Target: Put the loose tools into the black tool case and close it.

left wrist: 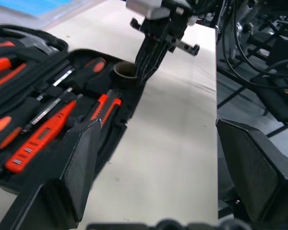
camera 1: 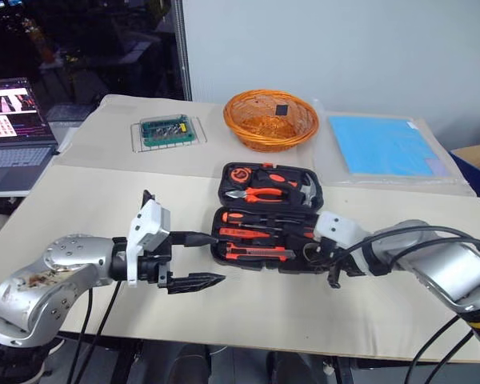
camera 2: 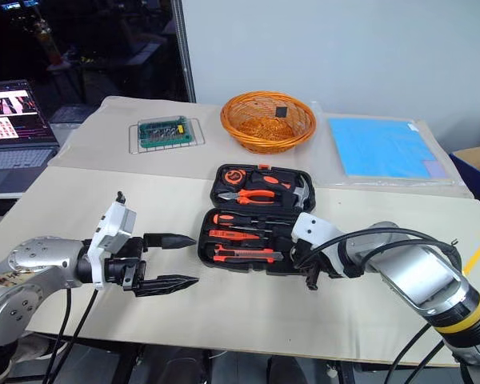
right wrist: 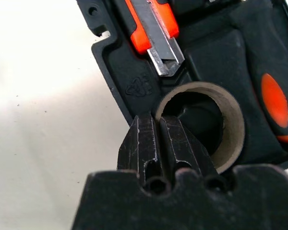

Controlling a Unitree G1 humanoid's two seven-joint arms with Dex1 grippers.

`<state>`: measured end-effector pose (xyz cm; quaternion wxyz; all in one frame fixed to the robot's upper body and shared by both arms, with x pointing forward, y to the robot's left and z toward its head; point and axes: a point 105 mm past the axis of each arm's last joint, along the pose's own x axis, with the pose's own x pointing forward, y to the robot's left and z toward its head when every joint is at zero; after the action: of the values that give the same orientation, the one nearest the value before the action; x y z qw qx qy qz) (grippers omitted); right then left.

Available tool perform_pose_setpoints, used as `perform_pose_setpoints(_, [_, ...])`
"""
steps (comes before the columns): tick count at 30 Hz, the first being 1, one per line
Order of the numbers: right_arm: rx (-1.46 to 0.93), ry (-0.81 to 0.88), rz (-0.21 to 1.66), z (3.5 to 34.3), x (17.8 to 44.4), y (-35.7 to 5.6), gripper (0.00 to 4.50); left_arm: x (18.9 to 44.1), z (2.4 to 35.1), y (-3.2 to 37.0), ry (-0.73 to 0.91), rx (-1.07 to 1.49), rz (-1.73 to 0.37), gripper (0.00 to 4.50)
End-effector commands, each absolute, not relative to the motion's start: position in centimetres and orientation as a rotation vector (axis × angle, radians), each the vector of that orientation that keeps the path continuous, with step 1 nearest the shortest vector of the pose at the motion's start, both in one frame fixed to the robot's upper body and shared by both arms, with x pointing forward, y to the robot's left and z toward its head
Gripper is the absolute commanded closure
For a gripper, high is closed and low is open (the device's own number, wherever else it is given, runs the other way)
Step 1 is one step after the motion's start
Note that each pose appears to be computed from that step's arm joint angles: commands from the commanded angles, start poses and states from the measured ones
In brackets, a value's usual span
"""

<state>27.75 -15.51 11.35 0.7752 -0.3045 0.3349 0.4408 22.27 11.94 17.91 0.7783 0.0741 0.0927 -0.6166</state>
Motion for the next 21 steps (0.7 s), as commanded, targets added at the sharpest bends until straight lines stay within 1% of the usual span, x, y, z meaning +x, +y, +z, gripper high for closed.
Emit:
perform_pose_setpoints(1, [-0.675, 0.753, 0.980, 10.7, 27.5, -15.7, 3.63, 21.9, 18.8, 11.8, 0.150, 0.180, -1.341, 0.40])
perform_pose_setpoints(2, [-0.673, 0.748, 0.998, 10.8, 27.4, -15.5, 3.30, 22.0, 18.8, 11.8, 0.152, 0.176, -1.334, 0.40])
perform_pose_setpoints(3, [-0.671, 0.744, 1.010, 10.9, 27.3, -15.4, 2.88, 22.0, 18.7, 11.9, 0.153, 0.174, -1.330, 0.40])
perform_pose_setpoints(4, [-0.666, 0.735, 1.013, 11.1, 27.4, -15.2, 2.59, 22.1, 18.7, 12.0, 0.156, 0.171, -1.325, 0.40])
perform_pose_setpoints(5, [-0.650, 0.716, 1.019, 11.6, 27.5, -14.9, 2.20, 22.3, 18.5, 12.1, 0.160, 0.163, -1.314, 0.40])
perform_pose_setpoints(7, [-0.591, 0.655, 1.038, 13.3, 27.5, -14.3, 1.59, 23.0, 18.3, 12.3, 0.166, 0.126, -1.275, 0.40])
perform_pose_setpoints(9, [-0.533, 0.583, 1.058, 15.1, 27.5, -13.6, 1.59, 23.9, 18.1, 12.8, 0.180, 0.080, -1.224, 0.40])
perform_pose_setpoints(10, [-0.488, 0.530, 1.064, 16.4, 27.5, -13.4, 1.59, 24.8, 17.9, 13.0, 0.180, 0.057, -1.178, 0.40])
perform_pose_setpoints(12, [-0.424, 0.497, 1.062, 17.6, 27.3, -13.5, 1.59, 26.4, 17.7, 13.5, 0.186, 0.011, -1.098, 0.40])
perform_pose_setpoints(14, [-0.351, 0.453, 1.035, 18.6, 27.6, -13.3, 1.59, 28.3, 17.9, 14.1, 0.162, -0.002, -0.998, 0.40])
perform_pose_setpoints(15, [-0.302, 0.388, 1.006, 19.6, 28.1, -13.3, 1.59, 29.8, 18.2, 14.1, 0.139, -0.014, -0.926, 0.40])
perform_pose_setpoints(16, [-0.250, 0.374, 0.991, 20.0, 28.4, -13.3, 1.59, 30.8, 18.5, 14.1, 0.121, -0.016, -0.883, 0.40])
perform_pose_setpoints(18, [-0.291, 0.331, 0.961, 20.3, 28.4, -13.2, 1.59, 32.3, 18.9, 13.8, 0.122, -0.059, -0.845, 0.40])
perform_pose_setpoints(20, [-0.318, 0.299, 0.960, 20.4, 28.2, -12.9, 1.59, 33.2, 19.4, 13.5, 0.114, -0.076, -0.837, 0.40])
perform_pose_setpoints(21, [-0.300, 0.294, 0.932, 20.5, 28.6, -13.0, 1.59, 33.9, 19.3, 13.5, 0.115, -0.058, -0.813, 0.40])
